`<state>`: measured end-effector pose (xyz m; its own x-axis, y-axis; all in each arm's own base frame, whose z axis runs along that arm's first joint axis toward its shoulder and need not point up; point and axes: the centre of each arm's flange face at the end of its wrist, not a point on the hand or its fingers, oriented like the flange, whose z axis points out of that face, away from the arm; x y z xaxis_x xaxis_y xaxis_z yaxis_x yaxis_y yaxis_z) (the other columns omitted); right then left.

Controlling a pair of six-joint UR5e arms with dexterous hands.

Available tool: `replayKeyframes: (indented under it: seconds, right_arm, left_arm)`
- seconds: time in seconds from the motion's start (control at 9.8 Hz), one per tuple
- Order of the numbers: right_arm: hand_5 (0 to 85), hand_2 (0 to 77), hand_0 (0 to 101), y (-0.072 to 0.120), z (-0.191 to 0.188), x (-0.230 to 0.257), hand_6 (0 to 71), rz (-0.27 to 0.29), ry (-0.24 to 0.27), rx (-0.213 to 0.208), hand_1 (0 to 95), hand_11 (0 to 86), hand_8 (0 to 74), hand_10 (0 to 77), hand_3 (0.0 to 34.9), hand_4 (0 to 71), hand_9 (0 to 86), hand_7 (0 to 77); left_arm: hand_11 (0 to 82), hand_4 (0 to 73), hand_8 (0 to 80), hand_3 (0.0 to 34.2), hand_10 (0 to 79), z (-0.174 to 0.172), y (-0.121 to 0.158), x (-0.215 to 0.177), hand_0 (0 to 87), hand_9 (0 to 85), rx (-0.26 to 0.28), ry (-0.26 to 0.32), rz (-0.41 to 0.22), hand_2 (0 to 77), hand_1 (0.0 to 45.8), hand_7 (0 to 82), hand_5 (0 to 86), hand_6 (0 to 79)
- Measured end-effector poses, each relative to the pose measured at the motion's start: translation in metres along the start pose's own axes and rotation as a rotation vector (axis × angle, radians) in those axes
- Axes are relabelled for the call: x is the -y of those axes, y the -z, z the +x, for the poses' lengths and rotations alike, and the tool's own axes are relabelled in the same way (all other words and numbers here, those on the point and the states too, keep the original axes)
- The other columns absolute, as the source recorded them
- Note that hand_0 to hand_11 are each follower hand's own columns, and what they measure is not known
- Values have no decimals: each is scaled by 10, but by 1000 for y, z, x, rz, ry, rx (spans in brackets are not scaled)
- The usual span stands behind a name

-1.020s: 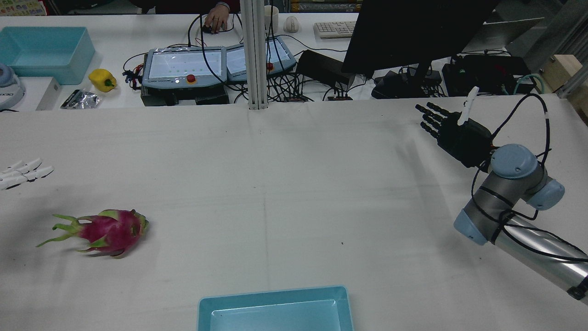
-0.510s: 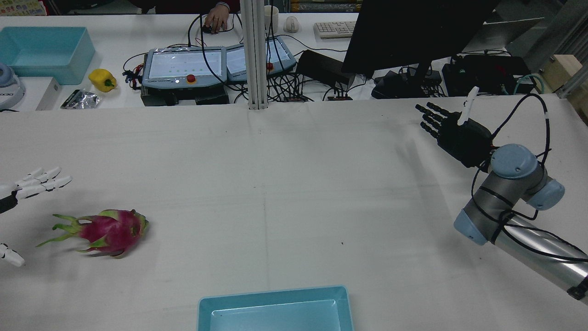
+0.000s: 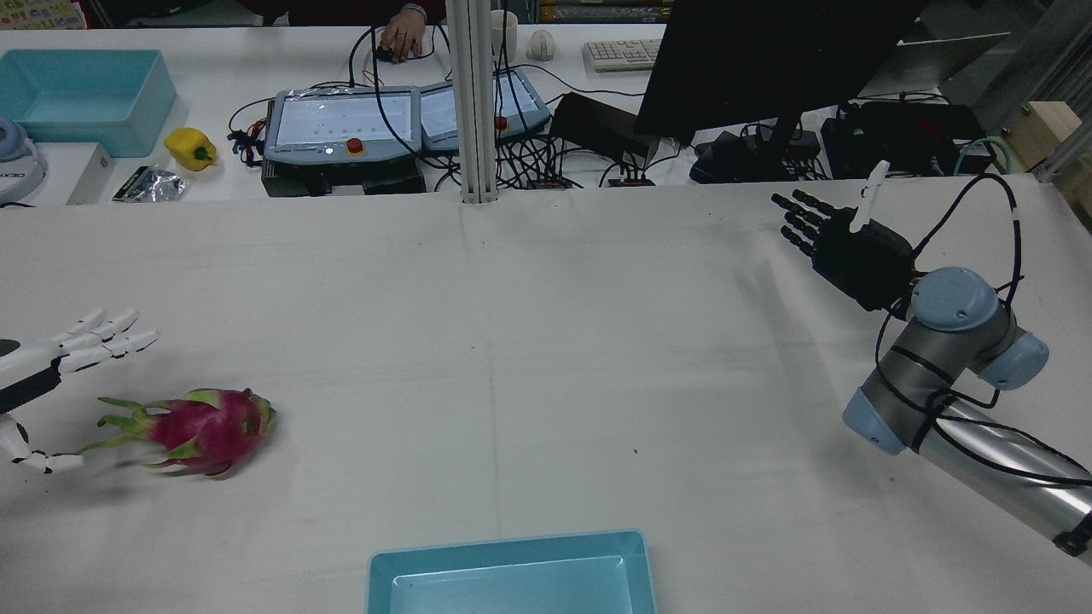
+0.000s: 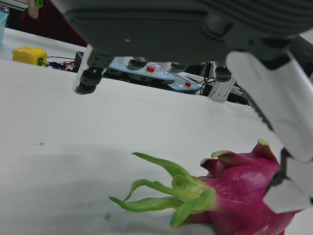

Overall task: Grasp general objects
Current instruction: 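Lower the left hand over the dragon fruit and wrap fingers around it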

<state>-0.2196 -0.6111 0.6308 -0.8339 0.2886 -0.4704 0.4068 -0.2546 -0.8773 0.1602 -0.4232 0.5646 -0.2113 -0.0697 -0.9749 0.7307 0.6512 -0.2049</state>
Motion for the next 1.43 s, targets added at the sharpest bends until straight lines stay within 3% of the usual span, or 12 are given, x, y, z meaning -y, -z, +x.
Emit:
replayKeyframes:
  seconds: [0.1,0.2,0.31,0.61,0.82,1.02,1.12,1.43]
  right_arm:
    - [0,16,0,0,0,0,0,0,0,0,65,11,0,0,0,0,11,0]
    - [0,16,0,0,0,0,0,0,0,0,65,11,0,0,0,0,11,0]
    - [0,22,0,0,0,0,0,0,0,0,65,5,0,0,0,0,11,0]
    - [0,16,0,0,0,0,0,0,0,0,65,5,0,0,0,0,11,0]
    - [0,16,0,0,0,0,0,0,0,0,65,5,0,0,0,0,11,0]
    - [0,16,0,0,0,0,0,0,0,0,65,5,0,0,0,0,11,0]
    - [0,22,0,0,0,0,0,0,0,0,65,5,0,0,0,0,11,0]
    - [0,16,0,0,0,0,0,0,0,0,65,5,0,0,0,0,11,0]
  left_arm:
    - [5,5,11,299,224,-1,-5,-7,456,11,13,5,-8,305,0,5,16,0]
    - [5,5,11,299,224,0,-10,-13,456,11,30,20,-14,305,0,5,16,0]
    - [5,5,11,299,224,0,-15,-19,447,11,42,43,-23,82,0,5,16,0]
    - [5,5,11,299,218,-1,-26,-39,425,5,44,96,-67,16,5,5,16,0]
    - [5,5,11,299,224,-3,-31,-50,425,5,39,113,-85,16,0,5,16,0]
    - [5,5,11,299,224,-3,-35,-52,443,5,27,118,-81,229,5,5,16,0]
    - [5,5,11,299,224,-2,-36,-53,441,5,20,119,-80,289,5,5,16,0]
    - [5,5,11,299,218,3,-47,-55,450,5,1,124,-78,322,5,5,16,0]
